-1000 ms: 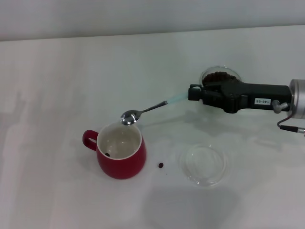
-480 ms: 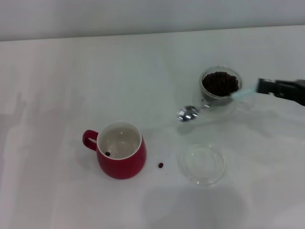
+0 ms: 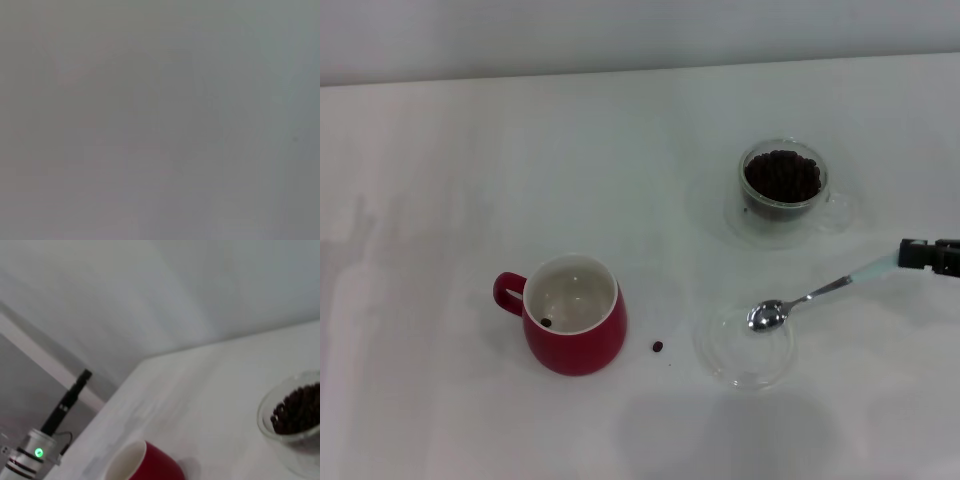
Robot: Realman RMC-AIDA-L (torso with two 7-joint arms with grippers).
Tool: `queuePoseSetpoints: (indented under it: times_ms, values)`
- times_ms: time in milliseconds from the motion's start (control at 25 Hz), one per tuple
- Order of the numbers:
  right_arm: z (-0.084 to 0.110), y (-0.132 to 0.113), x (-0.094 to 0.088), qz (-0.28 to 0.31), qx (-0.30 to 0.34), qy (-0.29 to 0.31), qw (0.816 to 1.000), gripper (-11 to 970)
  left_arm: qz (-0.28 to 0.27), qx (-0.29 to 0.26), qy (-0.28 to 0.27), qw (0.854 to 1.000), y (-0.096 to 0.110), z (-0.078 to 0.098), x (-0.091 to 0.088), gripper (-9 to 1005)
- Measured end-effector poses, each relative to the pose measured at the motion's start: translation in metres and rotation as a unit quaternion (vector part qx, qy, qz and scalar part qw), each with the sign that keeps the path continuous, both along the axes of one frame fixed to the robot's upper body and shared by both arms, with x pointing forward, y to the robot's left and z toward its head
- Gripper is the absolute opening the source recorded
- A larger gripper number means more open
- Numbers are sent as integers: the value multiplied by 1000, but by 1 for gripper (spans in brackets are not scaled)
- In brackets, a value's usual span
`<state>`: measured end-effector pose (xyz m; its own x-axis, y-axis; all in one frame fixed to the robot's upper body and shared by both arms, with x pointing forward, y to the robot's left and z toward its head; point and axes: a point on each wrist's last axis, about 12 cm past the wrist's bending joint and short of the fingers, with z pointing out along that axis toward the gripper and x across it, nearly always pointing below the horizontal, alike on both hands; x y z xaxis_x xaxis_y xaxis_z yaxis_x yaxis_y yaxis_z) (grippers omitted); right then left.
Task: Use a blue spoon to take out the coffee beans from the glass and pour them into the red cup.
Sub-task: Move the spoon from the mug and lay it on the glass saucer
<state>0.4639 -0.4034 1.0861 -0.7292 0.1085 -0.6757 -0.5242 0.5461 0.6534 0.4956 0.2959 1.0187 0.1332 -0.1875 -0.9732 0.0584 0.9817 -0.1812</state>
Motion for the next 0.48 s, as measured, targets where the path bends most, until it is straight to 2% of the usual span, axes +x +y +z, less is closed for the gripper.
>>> queuePoseSetpoints:
  times_ms: [480]
  values:
    - [-19, 18, 7, 5, -27, 33, 999, 171, -2, 0, 3, 1000, -1, 0, 2, 893]
